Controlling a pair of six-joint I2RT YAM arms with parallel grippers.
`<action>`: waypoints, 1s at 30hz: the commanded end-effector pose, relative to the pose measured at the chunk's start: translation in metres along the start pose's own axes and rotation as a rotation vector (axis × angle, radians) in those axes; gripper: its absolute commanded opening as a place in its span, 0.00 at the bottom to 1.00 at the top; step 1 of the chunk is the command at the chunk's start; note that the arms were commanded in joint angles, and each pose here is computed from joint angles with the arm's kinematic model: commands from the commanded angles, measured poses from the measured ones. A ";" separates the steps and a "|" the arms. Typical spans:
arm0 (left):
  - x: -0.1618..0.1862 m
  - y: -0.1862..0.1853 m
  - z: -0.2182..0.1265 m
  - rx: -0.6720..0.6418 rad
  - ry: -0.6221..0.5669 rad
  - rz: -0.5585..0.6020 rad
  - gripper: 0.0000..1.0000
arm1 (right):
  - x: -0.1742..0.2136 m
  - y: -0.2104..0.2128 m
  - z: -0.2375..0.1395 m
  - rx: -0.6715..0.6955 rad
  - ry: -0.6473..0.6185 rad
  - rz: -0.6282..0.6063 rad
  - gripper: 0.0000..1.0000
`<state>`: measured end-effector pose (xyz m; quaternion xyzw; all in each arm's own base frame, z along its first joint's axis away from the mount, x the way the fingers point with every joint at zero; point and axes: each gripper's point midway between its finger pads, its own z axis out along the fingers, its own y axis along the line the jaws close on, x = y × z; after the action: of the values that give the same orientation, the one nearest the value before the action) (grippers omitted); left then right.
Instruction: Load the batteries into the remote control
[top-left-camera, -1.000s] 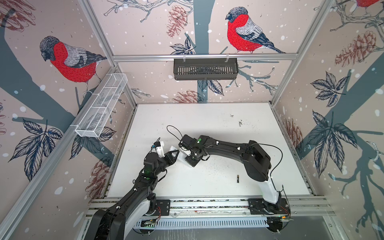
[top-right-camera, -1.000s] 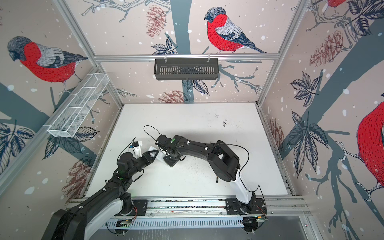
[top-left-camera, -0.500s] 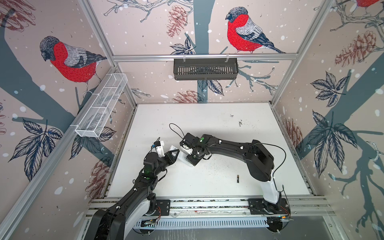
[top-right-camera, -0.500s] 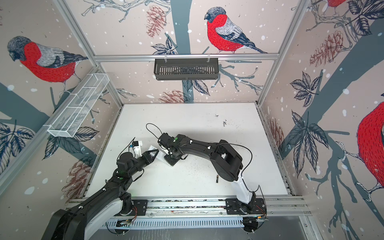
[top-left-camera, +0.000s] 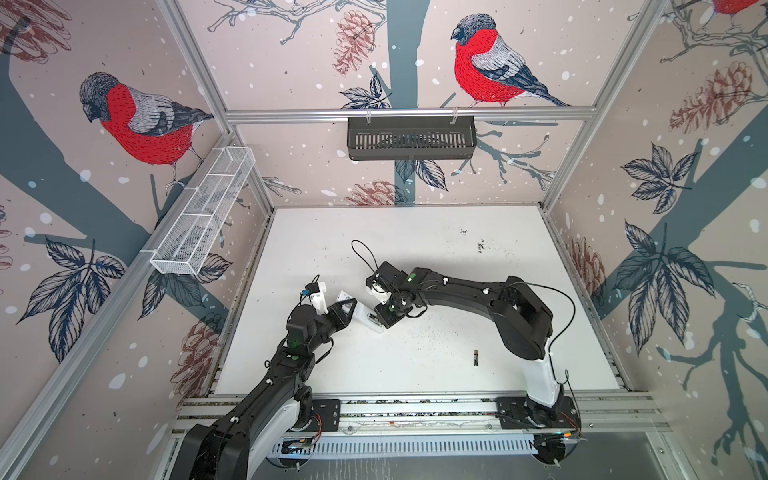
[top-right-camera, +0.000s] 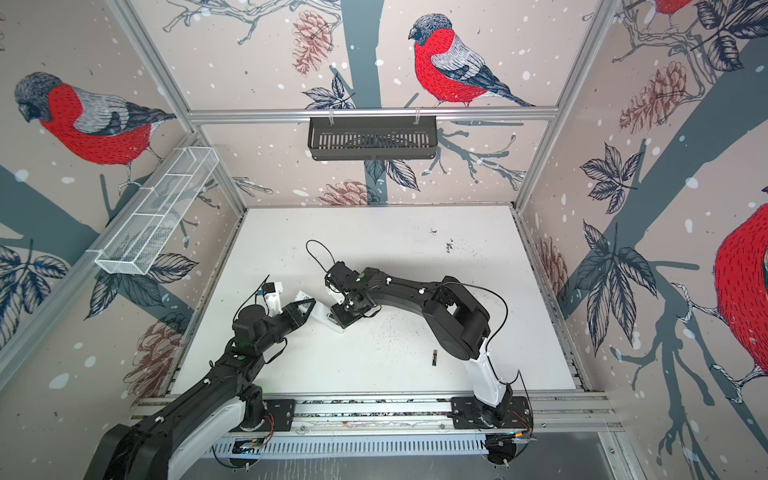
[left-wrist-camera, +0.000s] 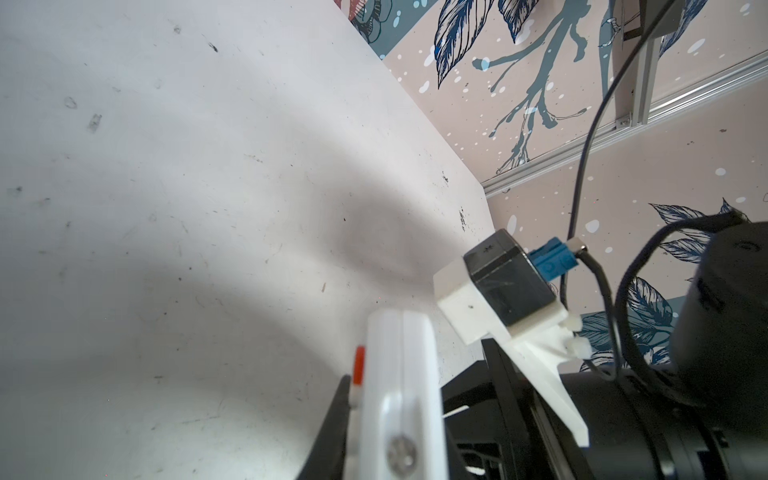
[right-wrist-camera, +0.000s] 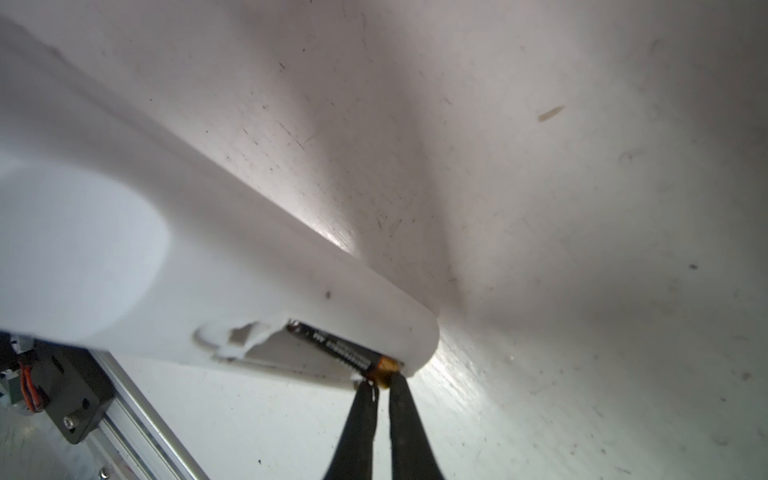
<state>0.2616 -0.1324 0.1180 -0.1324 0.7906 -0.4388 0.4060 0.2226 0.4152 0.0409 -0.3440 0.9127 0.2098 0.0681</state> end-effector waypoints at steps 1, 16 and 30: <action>0.011 -0.087 -0.018 0.394 0.154 -0.002 0.00 | -0.038 -0.006 0.012 -0.012 -0.187 0.057 0.11; 0.010 -0.082 -0.013 0.370 0.155 -0.004 0.00 | -0.020 -0.010 -0.002 0.028 -0.179 0.006 0.12; 0.004 -0.065 -0.006 0.280 0.112 -0.017 0.00 | 0.039 0.003 -0.025 0.038 -0.100 -0.140 0.13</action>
<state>0.2532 -0.1477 0.1228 -0.1028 0.7912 -0.4719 0.3751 0.1928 0.3902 0.0551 -0.3783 0.8908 0.2213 0.1202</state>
